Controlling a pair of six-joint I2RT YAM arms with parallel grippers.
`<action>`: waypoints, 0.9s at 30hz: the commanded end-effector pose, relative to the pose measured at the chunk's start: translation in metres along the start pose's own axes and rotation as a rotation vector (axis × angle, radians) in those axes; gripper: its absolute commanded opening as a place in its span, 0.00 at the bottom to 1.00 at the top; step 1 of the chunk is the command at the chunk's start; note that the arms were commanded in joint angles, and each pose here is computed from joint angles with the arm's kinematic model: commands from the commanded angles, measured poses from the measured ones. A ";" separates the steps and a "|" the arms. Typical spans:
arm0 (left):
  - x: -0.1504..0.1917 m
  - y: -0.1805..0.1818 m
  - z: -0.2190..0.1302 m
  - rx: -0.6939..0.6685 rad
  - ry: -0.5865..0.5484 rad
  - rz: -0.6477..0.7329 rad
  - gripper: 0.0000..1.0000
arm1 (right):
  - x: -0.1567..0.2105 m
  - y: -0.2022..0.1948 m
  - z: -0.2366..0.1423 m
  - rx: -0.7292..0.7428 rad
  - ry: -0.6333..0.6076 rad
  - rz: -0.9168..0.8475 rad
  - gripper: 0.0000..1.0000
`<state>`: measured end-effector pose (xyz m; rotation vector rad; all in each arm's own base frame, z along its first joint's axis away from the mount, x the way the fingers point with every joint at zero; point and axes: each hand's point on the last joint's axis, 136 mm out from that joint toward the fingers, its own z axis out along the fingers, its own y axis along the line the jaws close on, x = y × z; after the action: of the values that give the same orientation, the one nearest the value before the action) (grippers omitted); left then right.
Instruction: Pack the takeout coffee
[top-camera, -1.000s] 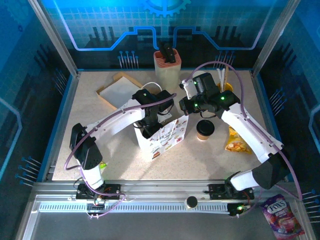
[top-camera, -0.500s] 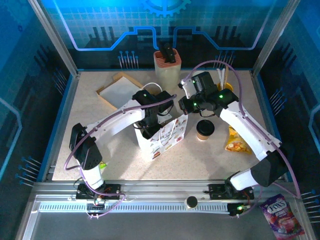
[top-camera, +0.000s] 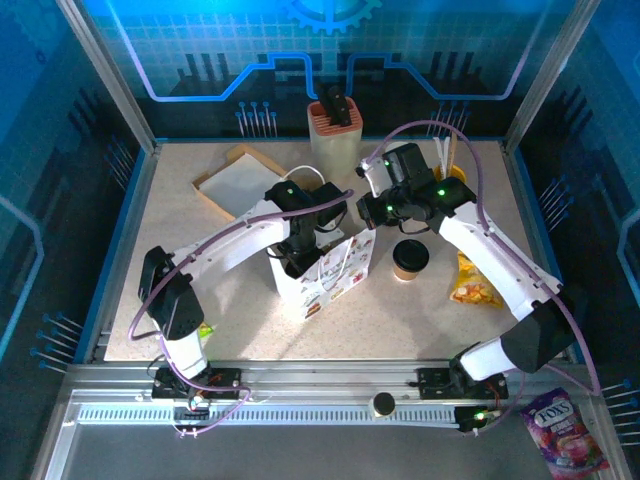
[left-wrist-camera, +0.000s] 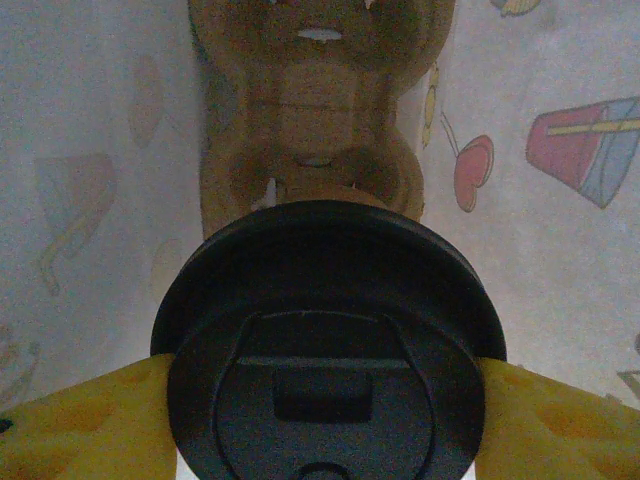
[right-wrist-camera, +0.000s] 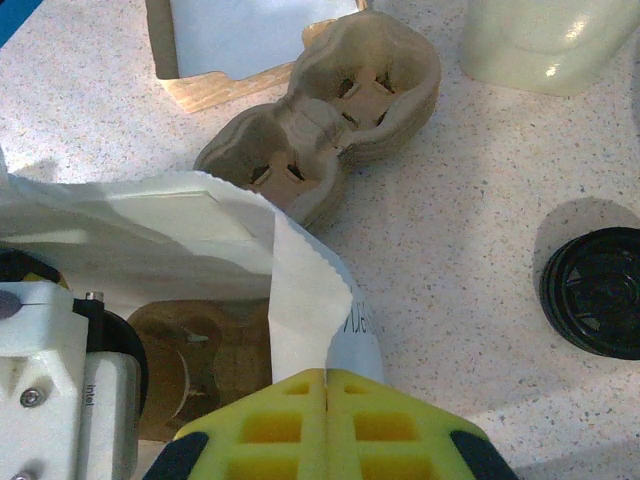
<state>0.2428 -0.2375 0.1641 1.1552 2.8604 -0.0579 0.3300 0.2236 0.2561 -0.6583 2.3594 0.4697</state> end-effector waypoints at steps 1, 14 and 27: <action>0.004 -0.003 -0.006 0.026 -0.014 0.022 0.52 | 0.000 0.006 0.000 -0.006 0.014 -0.024 0.03; 0.004 -0.001 -0.007 0.024 -0.013 0.017 0.52 | 0.001 0.006 0.001 -0.007 0.016 -0.022 0.03; 0.004 -0.001 -0.007 0.018 -0.012 0.016 0.52 | 0.001 0.006 0.001 -0.007 0.013 -0.020 0.03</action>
<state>0.2428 -0.2375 0.1641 1.1552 2.8604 -0.0579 0.3300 0.2236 0.2561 -0.6583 2.3594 0.4697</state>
